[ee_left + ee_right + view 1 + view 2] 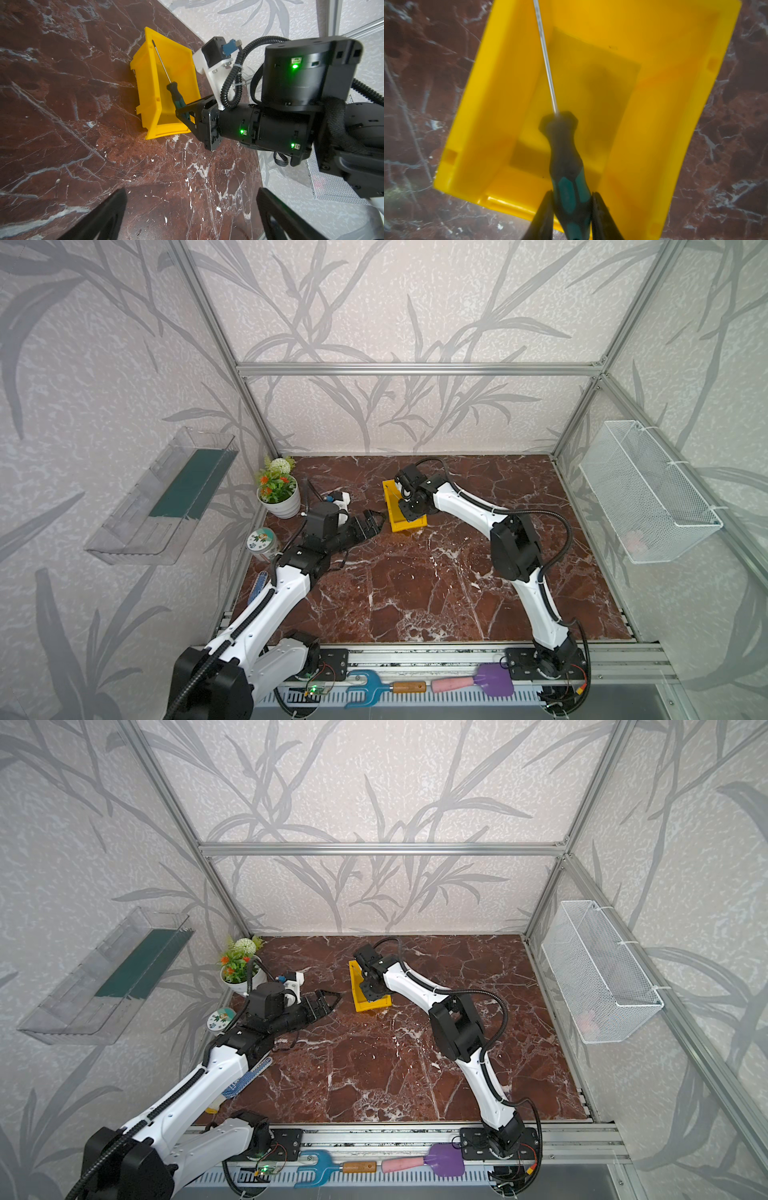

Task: Put the screwdriver in the bin
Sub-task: Place the screwdriver into the bin.

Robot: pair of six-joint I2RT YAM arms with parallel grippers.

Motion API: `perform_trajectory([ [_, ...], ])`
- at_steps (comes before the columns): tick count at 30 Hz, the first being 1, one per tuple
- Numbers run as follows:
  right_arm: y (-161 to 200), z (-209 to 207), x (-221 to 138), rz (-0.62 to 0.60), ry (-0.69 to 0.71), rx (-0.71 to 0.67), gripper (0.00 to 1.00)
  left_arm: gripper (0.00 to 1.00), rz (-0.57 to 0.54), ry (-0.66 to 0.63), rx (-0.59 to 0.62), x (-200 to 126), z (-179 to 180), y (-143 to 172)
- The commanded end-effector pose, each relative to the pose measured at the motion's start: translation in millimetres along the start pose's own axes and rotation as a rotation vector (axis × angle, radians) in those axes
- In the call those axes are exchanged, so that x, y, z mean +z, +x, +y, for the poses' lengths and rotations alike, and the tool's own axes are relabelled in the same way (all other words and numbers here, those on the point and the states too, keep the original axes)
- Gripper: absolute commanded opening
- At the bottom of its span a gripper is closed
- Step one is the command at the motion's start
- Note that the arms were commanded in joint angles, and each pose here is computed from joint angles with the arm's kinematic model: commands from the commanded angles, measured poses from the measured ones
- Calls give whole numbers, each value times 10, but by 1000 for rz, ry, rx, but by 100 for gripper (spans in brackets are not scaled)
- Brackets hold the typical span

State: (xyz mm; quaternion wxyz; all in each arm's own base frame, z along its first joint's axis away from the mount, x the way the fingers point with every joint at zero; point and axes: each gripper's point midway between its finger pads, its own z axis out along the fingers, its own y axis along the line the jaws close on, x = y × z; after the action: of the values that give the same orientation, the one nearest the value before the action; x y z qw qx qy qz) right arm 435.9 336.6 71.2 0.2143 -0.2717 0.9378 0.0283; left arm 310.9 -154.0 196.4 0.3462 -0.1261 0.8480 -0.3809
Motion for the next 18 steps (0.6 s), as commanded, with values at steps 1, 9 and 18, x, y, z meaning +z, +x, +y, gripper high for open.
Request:
perform_trajectory([
  [1, 77, -118, -74, 39, 75, -2, 0, 99, -10, 19, -9, -9, -13, -19],
  [9, 109, -179, -37, 52, 136, -63, 2, 99, -7, 9, -14, 43, 24, -22],
  [18, 140, -19, 83, 81, 129, -131, 13, 99, -21, -23, -13, 25, 96, -20],
])
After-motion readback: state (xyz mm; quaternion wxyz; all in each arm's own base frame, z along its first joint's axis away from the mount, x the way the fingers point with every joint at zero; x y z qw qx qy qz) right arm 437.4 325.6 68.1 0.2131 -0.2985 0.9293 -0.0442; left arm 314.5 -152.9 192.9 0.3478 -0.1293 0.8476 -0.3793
